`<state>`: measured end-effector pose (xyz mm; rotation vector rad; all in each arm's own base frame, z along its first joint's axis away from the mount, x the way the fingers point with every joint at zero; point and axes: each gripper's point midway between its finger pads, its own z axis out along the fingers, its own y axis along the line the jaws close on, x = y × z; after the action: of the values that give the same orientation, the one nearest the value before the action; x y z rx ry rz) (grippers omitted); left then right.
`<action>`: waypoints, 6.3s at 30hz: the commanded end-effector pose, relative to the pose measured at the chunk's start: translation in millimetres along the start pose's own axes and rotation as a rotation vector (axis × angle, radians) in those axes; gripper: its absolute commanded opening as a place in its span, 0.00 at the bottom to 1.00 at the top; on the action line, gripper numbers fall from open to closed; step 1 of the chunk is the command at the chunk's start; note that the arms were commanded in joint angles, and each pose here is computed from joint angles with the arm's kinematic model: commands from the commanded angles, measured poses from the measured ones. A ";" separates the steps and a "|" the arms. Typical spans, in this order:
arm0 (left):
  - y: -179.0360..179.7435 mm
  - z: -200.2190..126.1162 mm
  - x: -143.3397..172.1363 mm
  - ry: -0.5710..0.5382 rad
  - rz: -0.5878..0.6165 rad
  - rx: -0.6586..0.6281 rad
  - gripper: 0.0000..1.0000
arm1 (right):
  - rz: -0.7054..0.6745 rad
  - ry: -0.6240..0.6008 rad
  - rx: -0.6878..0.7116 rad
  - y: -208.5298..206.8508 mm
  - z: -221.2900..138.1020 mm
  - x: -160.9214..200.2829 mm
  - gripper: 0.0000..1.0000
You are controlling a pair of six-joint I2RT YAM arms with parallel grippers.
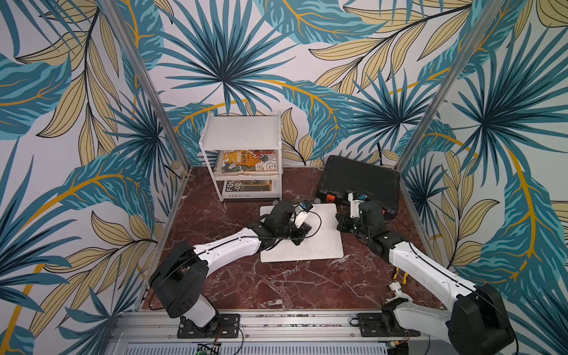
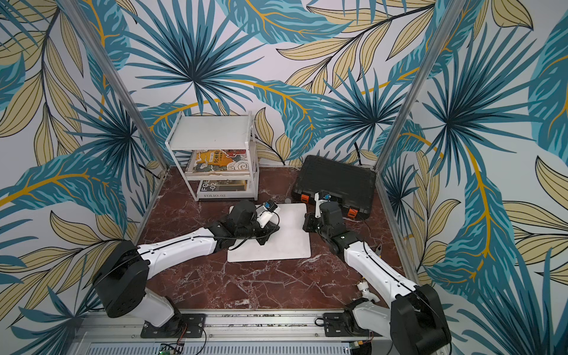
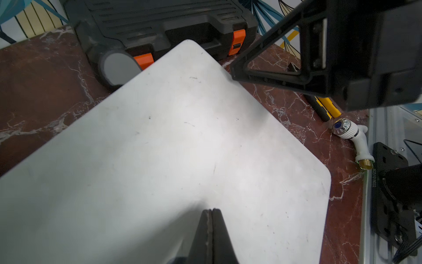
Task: Close the laptop lid and set it aside
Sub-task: Close the lid of the laptop, then pick up the laptop from the computer stand.
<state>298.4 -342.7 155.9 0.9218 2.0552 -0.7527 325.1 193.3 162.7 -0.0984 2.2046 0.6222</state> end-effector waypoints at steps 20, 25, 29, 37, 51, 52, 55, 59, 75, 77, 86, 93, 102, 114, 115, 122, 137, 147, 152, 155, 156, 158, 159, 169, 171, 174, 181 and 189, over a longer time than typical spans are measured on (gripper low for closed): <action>7.9 15.5 34.1 0.009 -0.051 -0.014 0.00 | 0.018 0.028 -0.097 -0.8 13.0 37.1 0.00; 8.9 17.9 41.1 0.013 -0.063 -0.014 0.00 | -0.003 0.007 -0.087 -6.0 5.5 42.1 0.00; 7.1 10.5 36.3 0.004 -0.059 -0.016 0.00 | -0.020 0.007 -0.051 -10.2 -3.6 39.6 0.03; -5.0 -58.4 -17.2 -0.150 0.045 -0.071 0.32 | -0.079 -0.025 0.036 -11.0 -44.6 10.7 0.29; 79.7 -191.3 -16.4 -0.548 -0.187 -0.120 1.00 | 0.244 -0.004 -0.390 -16.3 -45.9 -11.5 0.72; 88.3 -192.4 -9.6 -0.569 -0.230 -0.109 1.00 | 0.271 -0.006 -0.416 -16.7 -43.6 -11.9 0.72; 108.3 -186.3 12.3 -0.583 -0.362 -0.052 1.00 | 0.303 -0.022 -0.477 -16.6 -30.8 -13.3 0.71; 127.1 -177.8 25.9 -0.632 -0.491 0.055 0.99 | 0.323 -0.023 -0.477 -27.0 -12.2 -2.8 0.69; 153.0 -128.4 59.3 -0.569 -0.587 0.156 0.98 | 0.227 -0.090 -0.434 -39.2 4.4 4.6 0.66; 151.3 -126.4 64.7 -0.545 -0.589 0.149 0.96 | 0.224 -0.089 -0.433 -38.6 4.3 5.2 0.66; 141.7 -121.6 72.6 -0.520 -0.591 0.183 0.93 | 0.207 -0.048 -0.492 -22.8 16.9 16.5 0.65; 128.2 -107.8 74.9 -0.444 -0.558 0.163 0.86 | 0.196 -0.045 -0.517 -15.4 14.3 17.0 0.66; 127.1 -107.3 78.3 -0.408 -0.570 0.147 0.79 | 0.230 -0.030 -0.537 -19.0 33.2 26.3 0.65; 129.3 -98.8 79.1 -0.446 -0.617 0.221 0.66 | 0.237 -0.034 -0.608 -9.8 33.7 26.2 0.54; 129.1 -99.5 78.9 -0.445 -0.613 0.217 0.66 | 0.236 -0.032 -0.604 -10.1 33.7 26.8 0.54; 125.2 -101.2 78.4 -0.413 -0.591 0.191 0.52 | 0.237 -0.026 -0.605 -8.6 34.7 28.8 0.51; 122.8 -95.0 81.3 -0.368 -0.586 0.196 0.22 | 0.242 -0.023 -0.607 -7.5 35.1 28.7 0.51; 122.6 -97.8 77.3 -0.350 -0.559 0.179 0.10 | 0.245 -0.007 -0.621 -4.3 36.2 31.3 0.48; 124.0 -98.5 78.4 -0.343 -0.555 0.161 0.10 | 0.248 -0.002 -0.632 -1.4 35.8 32.0 0.36; 125.1 -97.6 79.9 -0.339 -0.556 0.155 0.10 | 0.250 -0.002 -0.635 -0.4 34.9 31.6 0.33; 125.6 -97.1 81.2 -0.337 -0.557 0.150 0.10 | 0.249 -0.003 -0.637 0.1 34.4 31.2 0.32; 126.6 -95.8 83.4 -0.332 -0.560 0.145 0.10 | 0.249 -0.005 -0.639 0.6 33.7 30.9 0.29; 126.9 -95.0 84.4 -0.329 -0.563 0.144 0.10 | 0.248 -0.006 -0.641 1.2 33.1 31.1 0.28; 127.7 -95.1 84.1 -0.326 -0.566 0.141 0.10 | 0.252 -0.006 -0.650 3.2 30.1 31.5 0.16; 128.0 -95.4 83.8 -0.328 -0.565 0.139 0.10 | 0.250 -0.011 -0.646 2.9 29.8 31.1 0.14; 127.8 -95.5 83.7 -0.327 -0.564 0.137 0.10 | 0.248 -0.013 -0.641 2.4 29.1 31.5 0.11; 125.8 -99.2 78.0 -0.339 -0.558 0.145 0.10 | 0.246 -0.017 -0.649 5.2 24.3 29.8 0.00; 123.5 -106.3 66.8 -0.342 -0.551 0.142 0.10 | 0.246 -0.022 -0.656 10.1 15.9 24.9 0.00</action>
<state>318.4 -166.1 119.6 0.1804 2.0168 -1.3174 331.3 202.4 131.5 -0.1319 1.9184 1.3940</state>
